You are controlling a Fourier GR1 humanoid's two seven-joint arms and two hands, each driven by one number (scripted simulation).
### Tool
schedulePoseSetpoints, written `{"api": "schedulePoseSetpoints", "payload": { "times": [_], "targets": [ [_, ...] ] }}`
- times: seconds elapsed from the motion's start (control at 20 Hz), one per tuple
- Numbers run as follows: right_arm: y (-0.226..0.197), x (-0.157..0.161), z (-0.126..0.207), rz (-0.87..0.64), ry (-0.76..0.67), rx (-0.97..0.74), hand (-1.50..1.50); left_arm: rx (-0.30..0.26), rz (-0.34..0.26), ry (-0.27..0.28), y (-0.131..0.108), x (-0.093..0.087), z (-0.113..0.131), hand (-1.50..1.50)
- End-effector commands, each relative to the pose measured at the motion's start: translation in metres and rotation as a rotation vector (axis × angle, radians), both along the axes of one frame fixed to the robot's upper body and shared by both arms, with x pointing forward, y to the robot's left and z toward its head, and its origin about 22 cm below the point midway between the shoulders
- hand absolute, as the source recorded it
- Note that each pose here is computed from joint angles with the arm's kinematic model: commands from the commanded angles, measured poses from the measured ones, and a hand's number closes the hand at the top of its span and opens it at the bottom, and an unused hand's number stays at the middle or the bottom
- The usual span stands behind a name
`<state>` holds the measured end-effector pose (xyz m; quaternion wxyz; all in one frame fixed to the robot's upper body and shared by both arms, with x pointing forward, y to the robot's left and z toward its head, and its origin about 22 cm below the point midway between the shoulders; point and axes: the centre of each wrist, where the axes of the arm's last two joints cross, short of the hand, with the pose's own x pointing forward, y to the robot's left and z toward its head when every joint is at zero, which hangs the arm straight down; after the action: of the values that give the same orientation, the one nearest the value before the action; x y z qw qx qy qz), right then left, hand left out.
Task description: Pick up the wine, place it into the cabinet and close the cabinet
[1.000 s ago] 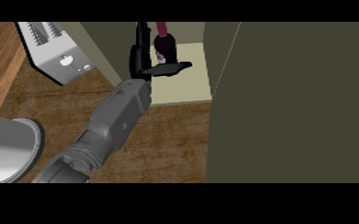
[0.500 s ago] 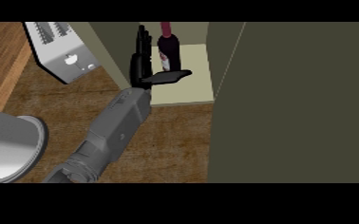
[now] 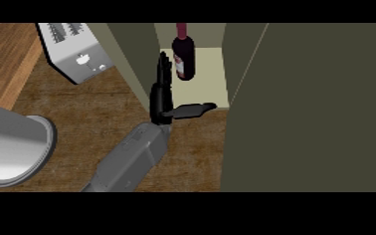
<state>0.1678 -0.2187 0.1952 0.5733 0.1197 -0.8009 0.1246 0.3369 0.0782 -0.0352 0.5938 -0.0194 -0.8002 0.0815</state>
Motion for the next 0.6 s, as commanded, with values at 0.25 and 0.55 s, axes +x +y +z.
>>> {"api": "schedulePoseSetpoints", "payload": {
  "times": [0.25, 0.55],
  "targets": [
    [-0.005, -0.019, 0.005, -0.027, -0.028, 0.020, -1.50, -0.027, -0.045, -0.027, -0.033, -0.090, 0.006, -1.50],
    [-0.008, -0.030, 0.011, -0.020, -0.042, -0.009, -1.50, -0.082, -0.016, -0.058, -0.026, -0.114, 0.041, -1.50]
  ]
}}
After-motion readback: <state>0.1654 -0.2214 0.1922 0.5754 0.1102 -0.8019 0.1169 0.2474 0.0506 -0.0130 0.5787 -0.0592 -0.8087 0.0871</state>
